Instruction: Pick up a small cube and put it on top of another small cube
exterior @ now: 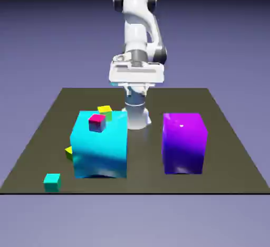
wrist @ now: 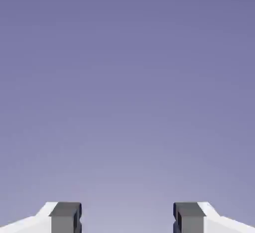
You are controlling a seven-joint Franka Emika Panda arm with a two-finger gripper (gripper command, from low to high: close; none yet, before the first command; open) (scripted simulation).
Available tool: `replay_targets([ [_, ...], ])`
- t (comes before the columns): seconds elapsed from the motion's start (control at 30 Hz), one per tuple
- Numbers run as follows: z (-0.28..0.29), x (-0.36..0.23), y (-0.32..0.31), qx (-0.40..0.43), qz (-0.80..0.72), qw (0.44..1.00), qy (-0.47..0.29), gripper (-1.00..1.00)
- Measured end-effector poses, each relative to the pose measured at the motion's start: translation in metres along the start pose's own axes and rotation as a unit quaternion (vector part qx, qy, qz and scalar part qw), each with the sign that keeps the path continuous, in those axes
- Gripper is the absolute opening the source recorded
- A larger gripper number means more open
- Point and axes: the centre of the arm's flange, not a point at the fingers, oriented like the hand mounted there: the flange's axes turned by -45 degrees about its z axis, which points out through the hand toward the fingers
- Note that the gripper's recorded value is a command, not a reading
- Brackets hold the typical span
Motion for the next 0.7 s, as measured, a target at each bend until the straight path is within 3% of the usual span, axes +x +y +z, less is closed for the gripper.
replay_targets([
  [0.37, -0.11, 0.104, 0.076, 0.044, -0.163, 0.982, 0.087, 0.0],
  [0.7, -0.153, 0.126, 0.212, 0.08, -0.268, 0.952, 0.125, 0.0],
])
